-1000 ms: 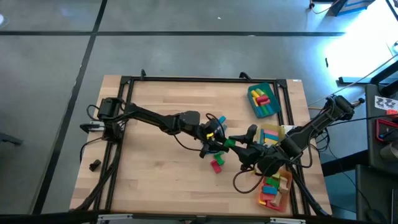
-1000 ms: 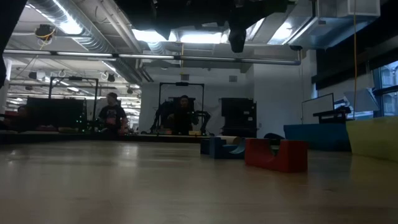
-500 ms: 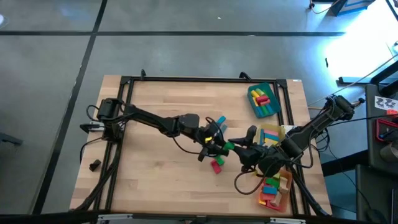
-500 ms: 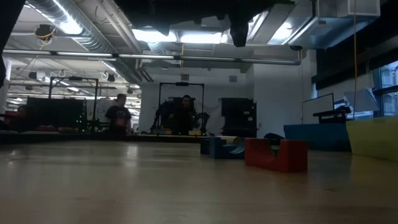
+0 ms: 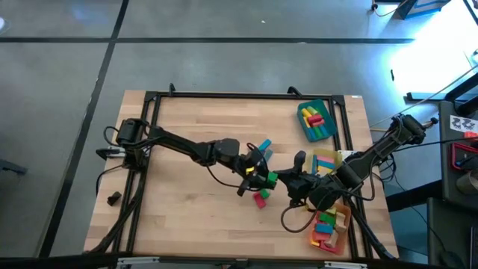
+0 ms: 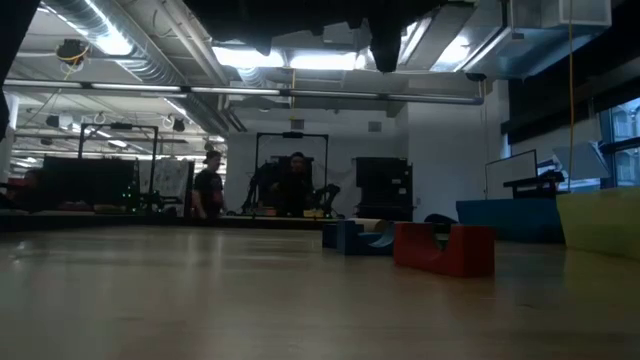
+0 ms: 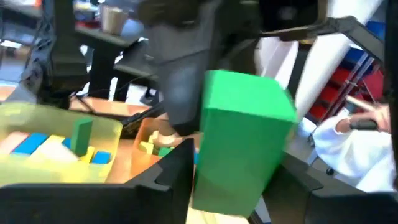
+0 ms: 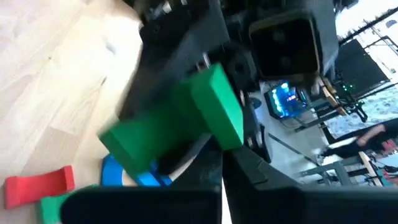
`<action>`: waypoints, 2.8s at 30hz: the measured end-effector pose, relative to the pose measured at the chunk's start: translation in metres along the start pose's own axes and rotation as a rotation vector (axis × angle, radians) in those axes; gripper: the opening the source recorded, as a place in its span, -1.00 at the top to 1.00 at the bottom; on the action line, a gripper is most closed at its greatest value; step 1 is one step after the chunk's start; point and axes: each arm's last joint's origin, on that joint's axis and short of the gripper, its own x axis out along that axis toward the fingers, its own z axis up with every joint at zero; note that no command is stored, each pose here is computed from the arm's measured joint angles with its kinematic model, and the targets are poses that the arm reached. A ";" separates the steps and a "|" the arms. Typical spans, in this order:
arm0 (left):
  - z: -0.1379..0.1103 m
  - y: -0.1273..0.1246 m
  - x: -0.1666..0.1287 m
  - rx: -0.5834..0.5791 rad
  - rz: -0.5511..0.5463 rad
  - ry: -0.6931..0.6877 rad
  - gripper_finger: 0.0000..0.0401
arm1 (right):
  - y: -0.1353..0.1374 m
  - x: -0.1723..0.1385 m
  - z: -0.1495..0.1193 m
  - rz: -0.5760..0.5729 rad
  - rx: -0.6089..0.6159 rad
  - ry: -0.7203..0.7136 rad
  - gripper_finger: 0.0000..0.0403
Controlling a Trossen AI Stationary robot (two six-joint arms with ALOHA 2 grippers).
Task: Sort blocks by size
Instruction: Put the green arch block into the orange bin
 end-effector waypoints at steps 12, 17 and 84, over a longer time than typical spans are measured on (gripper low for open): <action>-0.007 0.003 0.000 -0.050 0.037 0.066 -0.08 | 0.000 0.000 0.000 0.006 0.001 -0.002 0.98; -0.006 0.005 -0.001 -0.041 0.040 0.063 -0.09 | 0.000 0.000 0.000 0.006 0.000 -0.001 0.98; -0.109 -0.076 -0.068 -0.015 0.429 1.114 -0.09 | -0.004 0.017 -0.027 0.334 0.373 0.230 0.41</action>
